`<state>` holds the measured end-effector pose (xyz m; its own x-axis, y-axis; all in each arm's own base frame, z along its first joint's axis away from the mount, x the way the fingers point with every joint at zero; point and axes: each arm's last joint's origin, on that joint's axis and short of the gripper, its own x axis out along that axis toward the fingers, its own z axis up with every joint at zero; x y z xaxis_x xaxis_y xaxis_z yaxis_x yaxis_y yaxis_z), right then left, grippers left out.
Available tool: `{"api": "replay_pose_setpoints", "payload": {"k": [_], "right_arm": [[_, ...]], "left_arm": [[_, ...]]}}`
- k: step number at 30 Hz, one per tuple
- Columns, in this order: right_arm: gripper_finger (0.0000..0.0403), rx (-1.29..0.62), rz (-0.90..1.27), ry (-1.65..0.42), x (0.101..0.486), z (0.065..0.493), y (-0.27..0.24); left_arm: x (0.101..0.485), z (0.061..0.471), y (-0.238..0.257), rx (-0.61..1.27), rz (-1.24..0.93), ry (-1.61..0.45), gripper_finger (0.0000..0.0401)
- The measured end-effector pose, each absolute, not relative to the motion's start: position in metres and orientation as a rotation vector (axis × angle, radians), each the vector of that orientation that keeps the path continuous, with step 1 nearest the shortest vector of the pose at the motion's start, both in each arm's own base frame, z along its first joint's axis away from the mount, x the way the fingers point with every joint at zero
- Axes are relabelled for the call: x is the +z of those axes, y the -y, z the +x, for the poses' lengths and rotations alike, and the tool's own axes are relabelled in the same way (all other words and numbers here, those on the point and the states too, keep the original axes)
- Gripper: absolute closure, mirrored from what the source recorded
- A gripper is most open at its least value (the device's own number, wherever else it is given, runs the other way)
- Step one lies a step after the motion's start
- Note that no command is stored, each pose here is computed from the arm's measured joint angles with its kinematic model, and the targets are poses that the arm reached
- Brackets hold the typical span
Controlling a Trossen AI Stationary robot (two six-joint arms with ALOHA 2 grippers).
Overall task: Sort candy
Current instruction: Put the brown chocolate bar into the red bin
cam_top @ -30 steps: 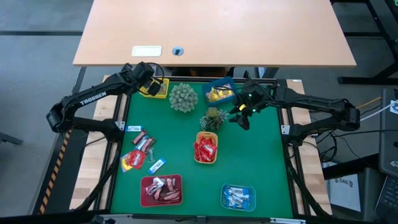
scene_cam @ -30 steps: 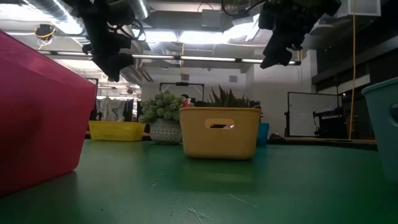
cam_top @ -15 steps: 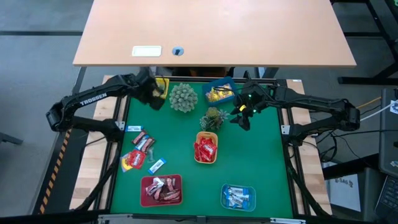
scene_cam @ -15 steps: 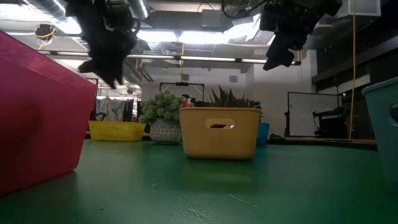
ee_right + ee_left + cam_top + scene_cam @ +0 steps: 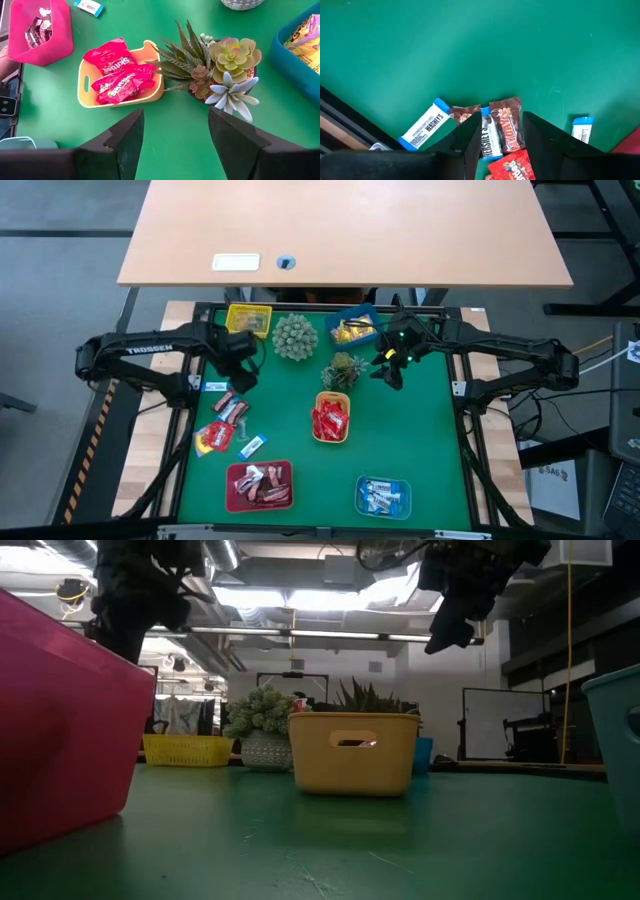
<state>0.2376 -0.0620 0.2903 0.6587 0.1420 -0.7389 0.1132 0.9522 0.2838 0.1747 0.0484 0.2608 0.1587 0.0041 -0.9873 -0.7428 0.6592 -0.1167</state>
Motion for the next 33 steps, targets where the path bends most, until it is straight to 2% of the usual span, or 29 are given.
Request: {"api": "replay_pose_setpoints", "payload": {"k": [11, 23, 33], "right_arm": [[0.0182, 0.016, 0.322, -0.862, 0.290, 0.237, 0.062], [0.0182, 0.016, 0.322, -0.862, 0.290, 0.237, 0.062], [0.0182, 0.016, 0.321, -0.859, 0.290, 0.237, 0.062]], "left_arm": [[0.252, 0.176, -0.027, 0.578, -0.650, -1.363, 0.0235], [0.209, 0.162, -0.018, 0.593, -0.614, -1.495, 0.0233], [0.180, 0.155, -0.017, 0.674, -0.688, -1.482, 0.0233]]}}
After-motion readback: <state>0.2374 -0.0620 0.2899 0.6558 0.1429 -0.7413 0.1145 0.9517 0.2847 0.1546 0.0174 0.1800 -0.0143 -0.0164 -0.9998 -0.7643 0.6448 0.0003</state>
